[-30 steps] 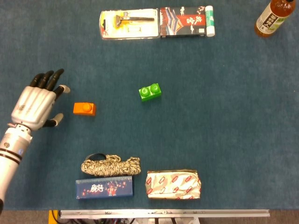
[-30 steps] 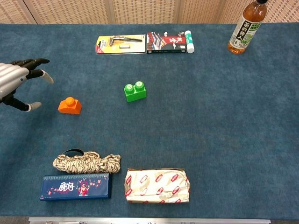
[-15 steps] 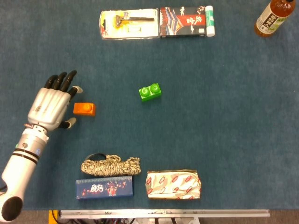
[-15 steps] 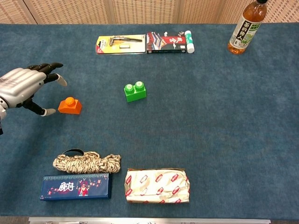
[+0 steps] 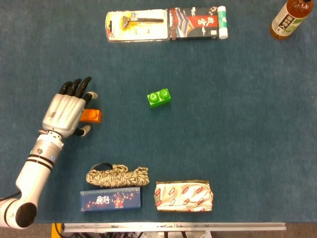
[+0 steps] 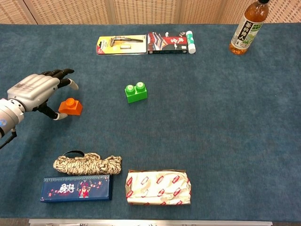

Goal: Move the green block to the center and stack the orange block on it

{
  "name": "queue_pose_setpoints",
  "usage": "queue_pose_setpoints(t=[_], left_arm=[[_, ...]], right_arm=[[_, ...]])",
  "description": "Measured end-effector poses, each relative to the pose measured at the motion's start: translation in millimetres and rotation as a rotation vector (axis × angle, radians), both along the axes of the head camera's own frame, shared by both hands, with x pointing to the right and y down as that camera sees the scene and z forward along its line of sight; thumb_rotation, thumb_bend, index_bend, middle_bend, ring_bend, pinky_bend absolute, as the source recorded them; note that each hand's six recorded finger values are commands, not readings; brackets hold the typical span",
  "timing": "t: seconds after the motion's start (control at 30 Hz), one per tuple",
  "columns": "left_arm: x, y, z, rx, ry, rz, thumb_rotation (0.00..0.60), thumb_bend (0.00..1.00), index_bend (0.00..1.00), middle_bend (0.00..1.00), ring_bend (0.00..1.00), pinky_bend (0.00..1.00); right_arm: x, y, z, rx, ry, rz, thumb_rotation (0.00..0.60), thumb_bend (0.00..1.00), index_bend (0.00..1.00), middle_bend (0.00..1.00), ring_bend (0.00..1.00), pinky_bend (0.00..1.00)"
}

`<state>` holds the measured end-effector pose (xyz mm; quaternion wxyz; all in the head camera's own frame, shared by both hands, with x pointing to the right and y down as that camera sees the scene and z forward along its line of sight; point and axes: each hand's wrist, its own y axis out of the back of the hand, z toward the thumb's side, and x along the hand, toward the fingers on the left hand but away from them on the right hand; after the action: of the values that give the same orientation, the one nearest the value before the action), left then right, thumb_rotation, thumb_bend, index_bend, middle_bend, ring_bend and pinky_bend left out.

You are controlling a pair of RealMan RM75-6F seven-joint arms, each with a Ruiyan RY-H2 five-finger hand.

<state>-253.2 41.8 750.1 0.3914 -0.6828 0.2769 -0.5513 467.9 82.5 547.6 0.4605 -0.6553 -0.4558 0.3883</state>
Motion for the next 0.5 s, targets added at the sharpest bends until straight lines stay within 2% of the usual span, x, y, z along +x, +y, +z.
queue_pose_setpoints(t=[0.5], left_arm=[[-2.9, -9.3, 8.9, -0.003, -0.015, -0.018, 0.600, 0.18, 0.23, 0.00, 0.00, 0.09]], right_arm=[[0.6, -2.1, 2.4, -0.010, 0.001, 0.006, 0.600, 0.29, 0.30, 0.20, 0.00, 0.02]])
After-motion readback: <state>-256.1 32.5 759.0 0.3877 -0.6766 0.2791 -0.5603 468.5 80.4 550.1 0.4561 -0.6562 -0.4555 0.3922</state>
